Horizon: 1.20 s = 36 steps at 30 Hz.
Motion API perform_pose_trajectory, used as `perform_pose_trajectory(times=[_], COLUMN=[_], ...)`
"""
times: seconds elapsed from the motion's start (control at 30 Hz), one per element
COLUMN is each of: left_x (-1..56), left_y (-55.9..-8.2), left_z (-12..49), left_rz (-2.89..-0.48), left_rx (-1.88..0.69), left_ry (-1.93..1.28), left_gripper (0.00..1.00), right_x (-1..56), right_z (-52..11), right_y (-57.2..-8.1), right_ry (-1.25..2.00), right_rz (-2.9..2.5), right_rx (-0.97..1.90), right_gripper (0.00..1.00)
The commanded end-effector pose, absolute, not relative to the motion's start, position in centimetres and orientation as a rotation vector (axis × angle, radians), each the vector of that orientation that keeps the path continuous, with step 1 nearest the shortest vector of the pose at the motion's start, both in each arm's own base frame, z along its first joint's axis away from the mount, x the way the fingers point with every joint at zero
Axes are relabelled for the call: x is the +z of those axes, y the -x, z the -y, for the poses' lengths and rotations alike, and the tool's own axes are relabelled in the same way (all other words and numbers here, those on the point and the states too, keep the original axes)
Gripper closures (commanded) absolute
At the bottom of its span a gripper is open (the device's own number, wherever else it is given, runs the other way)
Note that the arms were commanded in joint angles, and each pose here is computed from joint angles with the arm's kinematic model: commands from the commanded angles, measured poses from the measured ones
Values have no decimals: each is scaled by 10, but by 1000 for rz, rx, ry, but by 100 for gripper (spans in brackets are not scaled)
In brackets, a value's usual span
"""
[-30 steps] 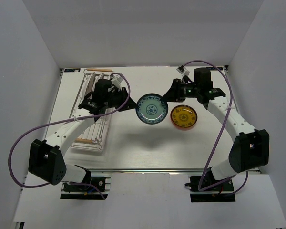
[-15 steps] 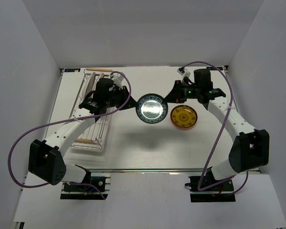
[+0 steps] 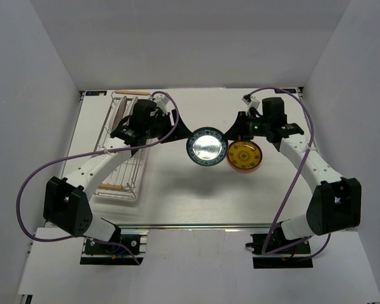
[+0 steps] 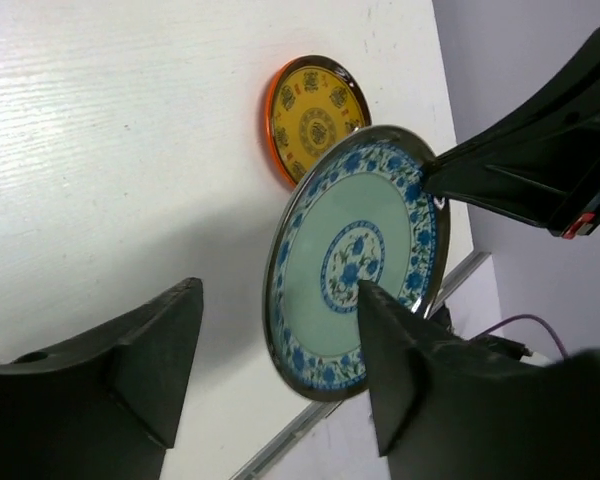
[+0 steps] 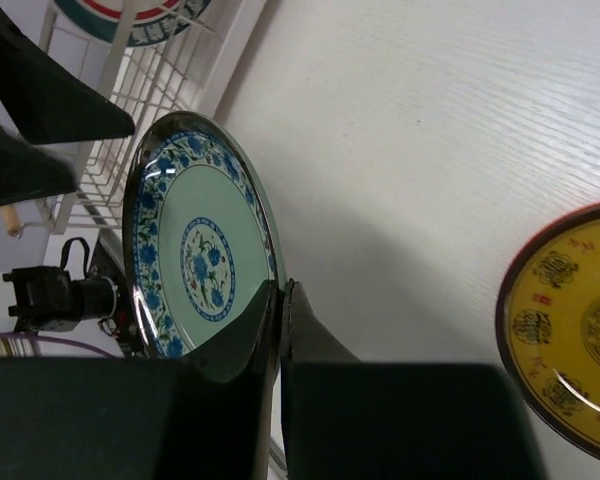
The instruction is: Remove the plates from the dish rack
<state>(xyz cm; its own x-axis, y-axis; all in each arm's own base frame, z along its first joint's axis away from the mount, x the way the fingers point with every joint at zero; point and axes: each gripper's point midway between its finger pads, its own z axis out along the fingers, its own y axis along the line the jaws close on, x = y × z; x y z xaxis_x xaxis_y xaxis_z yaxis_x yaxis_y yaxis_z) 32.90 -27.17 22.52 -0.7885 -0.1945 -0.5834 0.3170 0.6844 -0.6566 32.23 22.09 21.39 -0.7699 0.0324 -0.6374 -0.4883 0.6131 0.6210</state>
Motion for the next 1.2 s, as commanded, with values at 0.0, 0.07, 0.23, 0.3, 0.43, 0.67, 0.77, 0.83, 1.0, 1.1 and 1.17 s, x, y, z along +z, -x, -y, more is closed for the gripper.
perform_pose_trajectory(times=[0.0, 0.07, 0.23, 0.3, 0.43, 0.67, 0.77, 0.83, 1.0, 1.1, 1.17], left_x=[241, 240, 253, 266, 281, 280, 277, 275, 275, 277, 278], left_y=[-335, -339, -344, -341, -332, -315, -313, -313, -319, -321, -321], left_z=[272, 266, 237, 222, 174, 109, 101, 99, 99, 103, 105], left_rz=[-2222, -2238, -2226, -2177, -2112, -2086, -2092, -2097, -2095, -2089, -2085], left_rx=[-1018, -986, -802, -719, -492, -209, -164, -149, -139, -154, -170], left_ry=[-92, -70, -46, -62, 48, 256, 284, 291, 314, 303, 299], left_gripper=[26, 2, 2, 2, 2, 2, 2, 2, 2, 2, 2], right_x=[219, 215, 197, 181, 152, 129, 116, 106, 98, 88, 84], right_z=[-204, -194, -144, -117, -74, -30, -19, -15, -20, -27, -29], right_y=[-327, -332, -346, -351, -354, -354, -351, -349, -352, -353, -353], right_ry=[317, 274, 94, -5, -151, -292, -330, -339, -331, -337, -333], right_rz=[-2196, -2208, -2256, -2292, -2363, -2405, -2438, -2455, -2462, -2486, -2492], right_rx=[1057, 1020, 882, 789, 539, 388, 341, 315, 345, 386, 406], right_gripper=[100, 100, 100, 100, 100, 100, 100, 100, 100, 100, 100])
